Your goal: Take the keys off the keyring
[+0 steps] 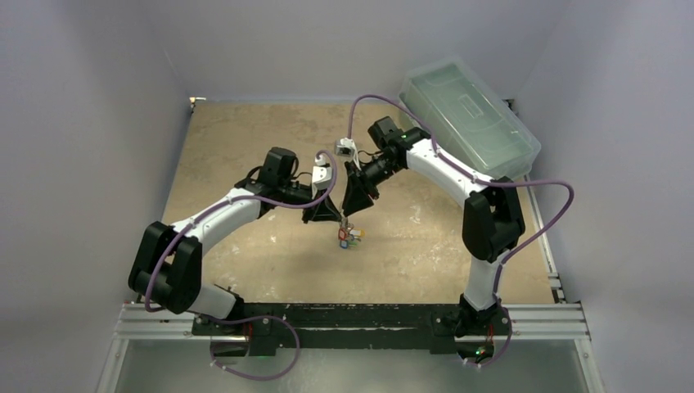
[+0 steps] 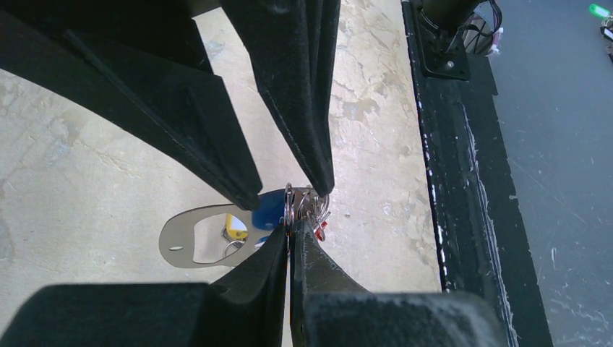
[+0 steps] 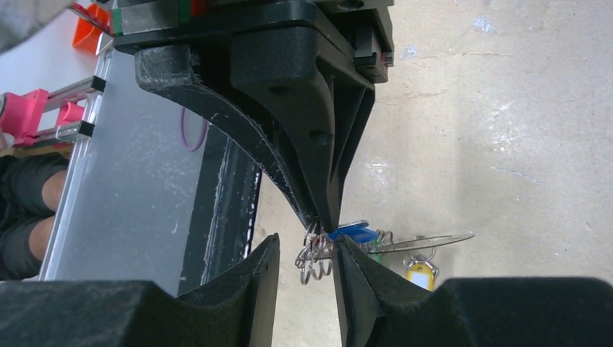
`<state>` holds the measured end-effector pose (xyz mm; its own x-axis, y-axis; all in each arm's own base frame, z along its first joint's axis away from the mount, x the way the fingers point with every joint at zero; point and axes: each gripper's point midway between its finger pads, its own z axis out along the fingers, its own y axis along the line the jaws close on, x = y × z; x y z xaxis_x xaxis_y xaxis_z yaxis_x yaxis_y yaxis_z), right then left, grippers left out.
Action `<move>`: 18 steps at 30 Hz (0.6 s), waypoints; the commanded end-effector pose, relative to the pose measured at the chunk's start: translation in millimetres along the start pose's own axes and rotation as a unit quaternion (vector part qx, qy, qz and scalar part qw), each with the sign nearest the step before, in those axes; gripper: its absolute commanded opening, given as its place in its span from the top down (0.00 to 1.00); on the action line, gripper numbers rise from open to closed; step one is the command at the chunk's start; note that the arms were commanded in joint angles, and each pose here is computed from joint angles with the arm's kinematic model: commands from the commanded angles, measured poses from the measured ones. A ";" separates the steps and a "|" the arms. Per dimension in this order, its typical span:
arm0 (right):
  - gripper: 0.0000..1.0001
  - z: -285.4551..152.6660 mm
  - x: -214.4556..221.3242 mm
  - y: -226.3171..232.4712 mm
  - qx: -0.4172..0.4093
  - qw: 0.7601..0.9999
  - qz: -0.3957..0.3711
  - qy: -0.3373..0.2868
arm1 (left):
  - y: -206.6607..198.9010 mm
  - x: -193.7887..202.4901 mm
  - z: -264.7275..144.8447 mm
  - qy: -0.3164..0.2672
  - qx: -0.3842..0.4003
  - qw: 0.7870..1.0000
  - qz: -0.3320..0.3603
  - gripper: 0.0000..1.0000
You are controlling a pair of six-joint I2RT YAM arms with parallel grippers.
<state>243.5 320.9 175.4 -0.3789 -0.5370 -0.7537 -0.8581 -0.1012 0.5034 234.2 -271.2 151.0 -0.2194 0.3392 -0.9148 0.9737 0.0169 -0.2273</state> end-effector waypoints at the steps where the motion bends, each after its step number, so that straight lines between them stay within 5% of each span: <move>1: 0.64 1.3 -7.3 8.6 -0.001 1.000 -0.013 0.011 | 5.0 -7.1 1.9 0.002 -0.002 1.000 0.021 1.00; 12: 0.75 4.7 -5.9 -1.7 0.024 0.999 -0.005 0.030 | 4.9 -6.6 4.1 0.007 -0.003 1.000 0.023 1.00; 18: 0.93 5.3 -3.8 -2.4 0.023 0.999 -0.002 0.035 | 4.5 -6.2 4.4 0.009 -0.003 1.000 0.021 1.00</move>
<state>242.3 325.1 170.9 -0.3618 -0.5881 -0.7234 -0.8697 -0.0667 0.4891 234.6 -274.7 150.2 -0.2144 0.3501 -0.9119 0.9746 0.0152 -0.2233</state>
